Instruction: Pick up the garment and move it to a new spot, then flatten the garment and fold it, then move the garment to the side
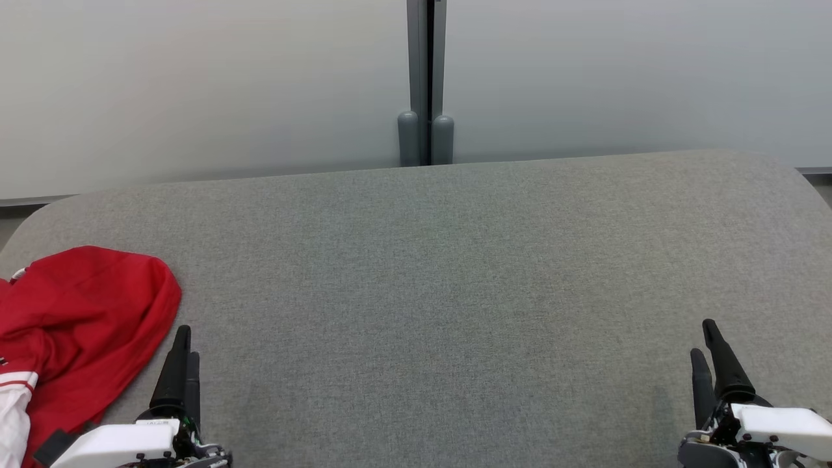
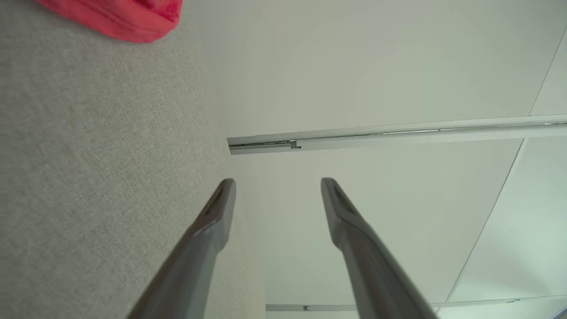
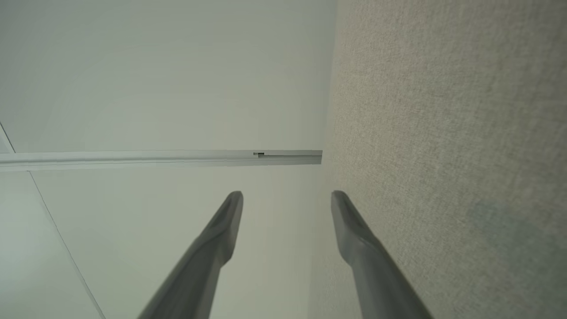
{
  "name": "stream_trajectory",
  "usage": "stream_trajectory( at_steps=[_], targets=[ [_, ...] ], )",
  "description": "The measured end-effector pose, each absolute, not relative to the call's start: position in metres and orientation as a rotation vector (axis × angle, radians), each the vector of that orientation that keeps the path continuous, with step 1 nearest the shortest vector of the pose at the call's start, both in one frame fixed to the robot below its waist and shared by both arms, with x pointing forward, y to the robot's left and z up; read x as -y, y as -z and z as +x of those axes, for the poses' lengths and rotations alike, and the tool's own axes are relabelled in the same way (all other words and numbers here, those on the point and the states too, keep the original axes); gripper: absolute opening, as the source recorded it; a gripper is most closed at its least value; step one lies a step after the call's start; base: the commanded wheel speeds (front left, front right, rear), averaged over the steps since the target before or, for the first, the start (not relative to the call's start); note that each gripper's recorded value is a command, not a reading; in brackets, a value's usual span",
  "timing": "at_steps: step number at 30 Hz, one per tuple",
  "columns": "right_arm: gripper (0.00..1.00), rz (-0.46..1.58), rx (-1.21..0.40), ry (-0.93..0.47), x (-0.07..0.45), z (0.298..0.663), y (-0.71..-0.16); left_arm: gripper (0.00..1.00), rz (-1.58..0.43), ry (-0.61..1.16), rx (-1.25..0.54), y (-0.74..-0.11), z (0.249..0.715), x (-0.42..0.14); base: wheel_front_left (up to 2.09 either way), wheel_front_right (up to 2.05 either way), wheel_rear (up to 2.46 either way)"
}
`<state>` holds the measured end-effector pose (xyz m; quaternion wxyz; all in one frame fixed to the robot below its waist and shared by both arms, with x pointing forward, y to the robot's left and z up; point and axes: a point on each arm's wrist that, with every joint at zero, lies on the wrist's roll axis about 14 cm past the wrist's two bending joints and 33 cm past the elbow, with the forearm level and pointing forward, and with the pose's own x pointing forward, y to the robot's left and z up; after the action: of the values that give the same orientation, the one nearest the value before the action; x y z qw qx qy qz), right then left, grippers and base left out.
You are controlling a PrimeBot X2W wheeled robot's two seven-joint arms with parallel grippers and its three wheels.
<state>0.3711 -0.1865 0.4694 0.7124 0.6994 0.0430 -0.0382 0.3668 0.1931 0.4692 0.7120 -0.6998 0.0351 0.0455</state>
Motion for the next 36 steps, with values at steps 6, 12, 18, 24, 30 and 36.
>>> stream_trajectory(
  at_steps=[6,12,18,24,30,36],
  targets=[
    [1.0,1.406,-0.102,0.087,0.187,0.371,-0.468,1.0,-1.379,-0.085,-0.073,-0.474,0.368,-0.194,0.0,0.0,0.0],
    [1.0,1.235,-0.11,0.039,0.176,0.372,-0.474,1.0,-1.223,-0.072,-0.025,-0.488,0.369,-0.2,0.0,0.0,0.0],
    [1.0,1.06,-0.1,-0.016,0.165,0.374,-0.484,1.0,-1.074,-0.068,-0.04,-0.489,0.365,-0.195,0.0,0.0,0.0],
    [1.0,0.955,-0.096,-0.048,0.157,0.372,-0.487,1.0,-0.958,-0.058,-0.045,-0.492,0.363,-0.189,0.0,0.0,0.0],
    [1.0,0.867,-0.089,-0.08,0.148,0.372,-0.49,1.0,-0.855,-0.048,-0.032,-0.496,0.362,-0.186,0.0,0.0,0.0],
    [1.0,0.795,-0.071,-0.088,0.147,0.372,-0.493,1.0,-0.758,-0.045,-0.018,-0.499,0.36,-0.186,0.0,0.0,0.0]
  ],
)
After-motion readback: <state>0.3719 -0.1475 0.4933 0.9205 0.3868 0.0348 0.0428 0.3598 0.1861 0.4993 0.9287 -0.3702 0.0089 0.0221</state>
